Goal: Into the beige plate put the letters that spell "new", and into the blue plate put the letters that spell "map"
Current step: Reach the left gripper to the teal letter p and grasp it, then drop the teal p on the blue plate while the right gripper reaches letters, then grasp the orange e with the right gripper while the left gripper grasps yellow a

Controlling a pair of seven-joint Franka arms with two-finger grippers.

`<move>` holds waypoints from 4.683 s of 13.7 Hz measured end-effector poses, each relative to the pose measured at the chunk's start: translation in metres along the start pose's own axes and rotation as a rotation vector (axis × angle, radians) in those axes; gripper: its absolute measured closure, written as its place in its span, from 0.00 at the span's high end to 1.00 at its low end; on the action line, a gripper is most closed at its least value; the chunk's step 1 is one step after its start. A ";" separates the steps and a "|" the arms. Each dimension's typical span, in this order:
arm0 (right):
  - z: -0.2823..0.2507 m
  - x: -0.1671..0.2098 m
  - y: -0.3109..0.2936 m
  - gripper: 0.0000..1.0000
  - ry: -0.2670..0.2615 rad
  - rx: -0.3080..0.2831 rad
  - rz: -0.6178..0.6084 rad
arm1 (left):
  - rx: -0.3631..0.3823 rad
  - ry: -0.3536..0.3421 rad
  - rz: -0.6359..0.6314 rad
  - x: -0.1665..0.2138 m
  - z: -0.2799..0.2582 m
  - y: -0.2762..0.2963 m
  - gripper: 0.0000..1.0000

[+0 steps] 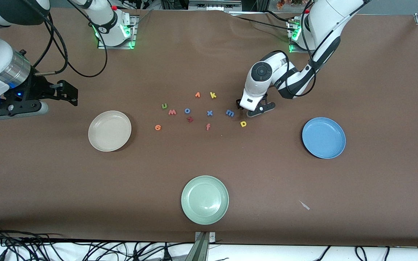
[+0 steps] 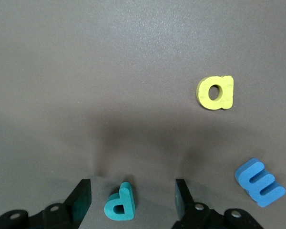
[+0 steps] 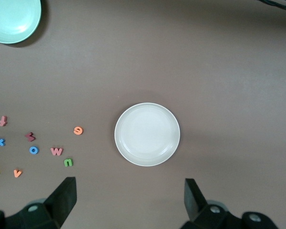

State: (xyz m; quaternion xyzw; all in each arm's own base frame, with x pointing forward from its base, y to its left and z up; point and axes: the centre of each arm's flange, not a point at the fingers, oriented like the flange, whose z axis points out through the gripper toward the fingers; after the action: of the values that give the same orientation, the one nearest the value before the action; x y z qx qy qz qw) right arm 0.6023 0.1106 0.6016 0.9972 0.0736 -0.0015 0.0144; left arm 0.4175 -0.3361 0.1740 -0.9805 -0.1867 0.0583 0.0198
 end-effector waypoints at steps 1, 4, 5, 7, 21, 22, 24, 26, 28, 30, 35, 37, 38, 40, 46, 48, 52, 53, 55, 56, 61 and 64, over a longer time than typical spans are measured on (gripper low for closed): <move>0.000 0.000 0.001 1.00 0.000 0.000 0.001 | 0.001 -0.001 0.001 -0.001 0.000 0.000 0.73; 0.000 0.000 0.002 1.00 0.000 -0.001 0.003 | 0.012 -0.008 0.005 -0.005 0.005 -0.003 0.63; 0.000 0.000 0.002 1.00 0.000 -0.001 0.005 | 0.012 -0.008 0.002 -0.006 0.005 -0.003 0.62; 0.000 0.000 0.003 1.00 -0.001 -0.001 0.009 | 0.011 -0.008 -0.007 -0.006 0.005 -0.003 0.58; 0.044 0.017 -0.016 1.00 -0.063 0.042 -0.015 | 0.070 0.007 -0.095 0.016 -0.020 0.006 0.27; 0.048 0.019 -0.017 1.00 -0.068 0.042 -0.015 | 0.081 0.005 -0.099 0.028 -0.034 0.012 0.27; 0.055 0.023 -0.017 1.00 -0.067 0.043 -0.014 | 0.096 -0.020 -0.063 0.060 -0.069 0.015 0.27; 0.060 0.029 -0.020 1.00 -0.055 0.068 -0.010 | 0.108 -0.046 -0.019 0.109 -0.103 -0.004 0.27; 0.071 0.034 -0.022 1.00 -0.064 0.083 0.007 | 0.116 -0.072 0.059 0.156 -0.127 -0.037 0.27; 0.089 0.039 -0.032 1.00 -0.063 0.095 0.043 | 0.108 -0.102 0.175 0.198 -0.137 -0.081 0.27; 0.157 0.036 -0.091 1.00 -0.051 0.136 0.193 | 0.150 -0.110 0.428 0.266 -0.117 -0.176 0.27; 0.191 0.032 -0.107 1.00 -0.026 0.144 0.227 | 0.151 -0.109 0.459 0.279 -0.089 -0.188 0.28; 0.210 0.027 -0.113 1.00 -0.025 0.142 0.242 | 0.146 -0.119 0.464 0.280 -0.078 -0.189 0.34; 0.242 0.021 -0.121 1.00 -0.026 0.143 0.270 | 0.137 -0.122 0.465 0.280 -0.073 -0.186 0.53; 0.333 0.004 -0.144 1.00 0.033 0.104 0.328 | 0.003 -0.067 0.268 0.236 -0.100 -0.091 1.00; 0.351 0.000 -0.159 1.00 0.029 0.106 0.374 | -0.033 -0.054 0.191 0.202 -0.094 -0.049 1.00; 0.371 -0.008 -0.179 0.99 0.010 0.104 0.409 | -0.093 -0.022 0.027 0.136 -0.076 0.012 1.00; 0.375 -0.008 -0.180 0.98 0.014 0.107 0.409 | -0.111 -0.017 -0.004 0.123 -0.071 0.020 1.00; 0.389 -0.013 -0.179 0.98 0.030 0.111 0.401 | -0.130 -0.019 -0.042 0.104 -0.061 0.031 1.00; 0.398 -0.017 -0.179 0.97 0.034 0.113 0.398 | -0.137 -0.022 -0.054 0.096 -0.057 0.035 0.99; 0.416 -0.026 -0.180 0.93 0.029 0.115 0.391 | -0.101 0.000 -0.071 0.074 -0.027 0.048 0.88; 0.417 -0.030 -0.187 0.85 0.022 0.119 0.392 | -0.092 0.002 -0.073 0.076 -0.015 0.047 0.78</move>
State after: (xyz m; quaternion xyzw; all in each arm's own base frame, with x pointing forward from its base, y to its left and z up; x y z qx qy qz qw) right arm 0.5445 0.2794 0.1796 0.9915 -0.1219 0.0080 -0.0453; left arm 0.5065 -0.3517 0.1781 -0.9730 -0.2249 0.0477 -0.0229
